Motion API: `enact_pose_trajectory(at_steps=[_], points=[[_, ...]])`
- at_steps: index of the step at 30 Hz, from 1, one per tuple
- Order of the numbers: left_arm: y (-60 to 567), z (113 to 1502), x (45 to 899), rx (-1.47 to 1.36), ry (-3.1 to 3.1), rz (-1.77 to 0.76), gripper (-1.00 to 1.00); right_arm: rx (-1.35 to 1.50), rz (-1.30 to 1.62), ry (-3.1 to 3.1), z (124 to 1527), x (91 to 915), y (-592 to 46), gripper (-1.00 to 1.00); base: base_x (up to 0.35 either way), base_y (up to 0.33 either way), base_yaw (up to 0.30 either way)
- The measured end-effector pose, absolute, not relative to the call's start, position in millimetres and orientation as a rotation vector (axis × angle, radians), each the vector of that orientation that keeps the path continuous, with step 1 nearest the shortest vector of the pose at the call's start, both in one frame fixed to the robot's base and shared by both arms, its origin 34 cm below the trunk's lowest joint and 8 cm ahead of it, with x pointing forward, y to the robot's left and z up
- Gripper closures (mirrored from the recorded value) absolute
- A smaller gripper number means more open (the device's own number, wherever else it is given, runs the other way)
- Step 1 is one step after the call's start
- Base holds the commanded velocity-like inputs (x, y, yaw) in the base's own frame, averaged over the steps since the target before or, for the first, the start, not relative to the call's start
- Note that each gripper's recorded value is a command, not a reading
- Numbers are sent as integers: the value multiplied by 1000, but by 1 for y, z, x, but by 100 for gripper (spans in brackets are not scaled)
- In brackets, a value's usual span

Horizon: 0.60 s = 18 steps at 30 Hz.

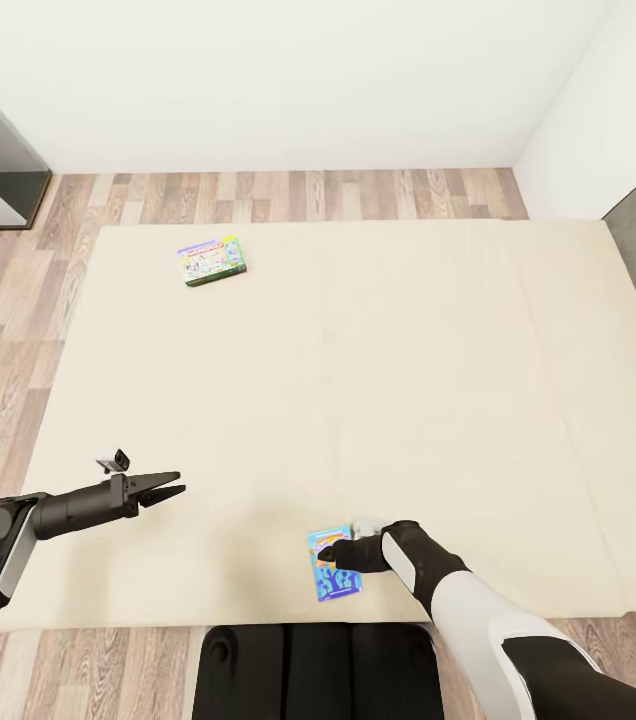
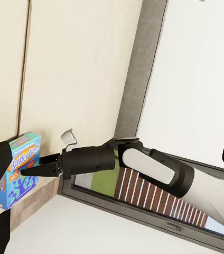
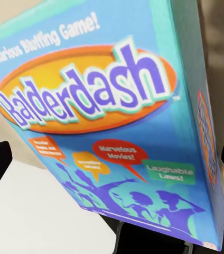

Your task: Put all the toys in the child's room - the three board games (two on the bed and one on the table), the two jigsaw puzzles on the table, and the tennis ball on the table - inside the toy box on the table in the child's room.

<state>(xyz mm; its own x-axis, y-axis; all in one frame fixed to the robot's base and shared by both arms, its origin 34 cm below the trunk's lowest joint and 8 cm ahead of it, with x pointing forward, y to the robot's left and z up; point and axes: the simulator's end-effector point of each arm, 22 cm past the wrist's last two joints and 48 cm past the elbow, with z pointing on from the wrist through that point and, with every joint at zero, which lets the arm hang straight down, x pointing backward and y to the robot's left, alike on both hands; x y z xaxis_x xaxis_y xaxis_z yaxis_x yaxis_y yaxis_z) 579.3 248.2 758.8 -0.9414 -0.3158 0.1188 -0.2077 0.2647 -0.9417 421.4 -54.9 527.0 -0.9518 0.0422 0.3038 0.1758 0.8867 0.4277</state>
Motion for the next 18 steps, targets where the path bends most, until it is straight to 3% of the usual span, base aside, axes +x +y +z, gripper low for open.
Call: enact_pose_trajectory(at_steps=[18], points=[[248,759,579,-502,2422,-1781,-100,-142,-649,-2789,523,414,-58,-100,0,3,0]])
